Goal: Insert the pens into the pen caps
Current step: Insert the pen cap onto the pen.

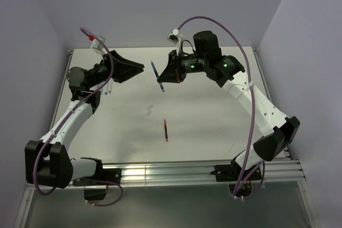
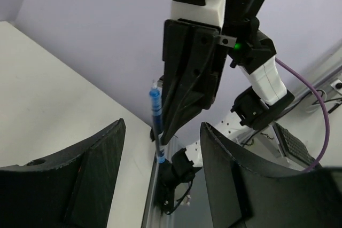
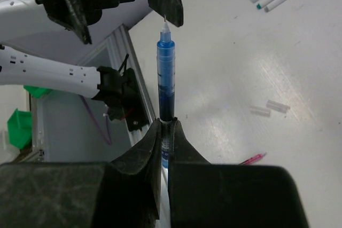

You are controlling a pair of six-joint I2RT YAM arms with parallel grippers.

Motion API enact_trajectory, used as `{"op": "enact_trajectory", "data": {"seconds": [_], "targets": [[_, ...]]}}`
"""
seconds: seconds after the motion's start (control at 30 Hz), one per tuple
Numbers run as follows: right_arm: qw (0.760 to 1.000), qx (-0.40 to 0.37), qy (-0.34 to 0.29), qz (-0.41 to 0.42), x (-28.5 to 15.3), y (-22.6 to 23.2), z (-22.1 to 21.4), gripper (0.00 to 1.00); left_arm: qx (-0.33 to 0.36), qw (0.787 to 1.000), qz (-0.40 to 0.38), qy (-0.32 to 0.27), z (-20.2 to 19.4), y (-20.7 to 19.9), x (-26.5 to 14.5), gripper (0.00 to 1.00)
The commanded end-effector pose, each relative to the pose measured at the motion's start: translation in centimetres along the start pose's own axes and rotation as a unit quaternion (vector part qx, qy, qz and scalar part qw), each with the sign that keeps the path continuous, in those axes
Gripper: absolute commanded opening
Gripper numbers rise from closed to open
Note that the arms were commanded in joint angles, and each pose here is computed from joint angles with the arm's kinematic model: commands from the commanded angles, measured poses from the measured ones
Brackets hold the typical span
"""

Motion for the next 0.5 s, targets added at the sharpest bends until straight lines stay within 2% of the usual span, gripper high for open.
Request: {"op": "enact_trajectory", "data": {"seconds": [0.0, 0.2, 0.4, 0.47], "targets": [[1.000, -0.013, 0.002, 0.026, -0.1, 1.8, -0.4, 0.00, 0.025, 0.999, -0.037, 0.021, -0.5, -2.2, 0.8, 0.64], [0.999, -0.026, 0.005, 0.035, -0.1, 2.8, -0.8, 0.00, 0.015, 0.999, 0.005, 0.036, -0.6, -0.2, 1.7, 0.60], [0.999, -0.026, 0.008, 0.039, 0.1, 2.9, -0.8, 0.00, 0.011, 0.998, -0.007, 0.060, -2.0, -0.5, 2.5, 0.59], [0.999, -0.023, 0.014, 0.040, 0.6, 2.6, -1.2, 0.00, 0.013, 0.997, -0.020, 0.070, -2.5, -0.9, 2.9, 0.52]]}}
Point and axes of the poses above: each gripper's point midway between its finger pads, its own x axis out along the fingers, its own y axis along the line the jaws close on, z = x × y, the point moved 3 cm from there along -x, back along the fingers, and after that the axes turned 3 degrees about x, right-handed, at the moved point
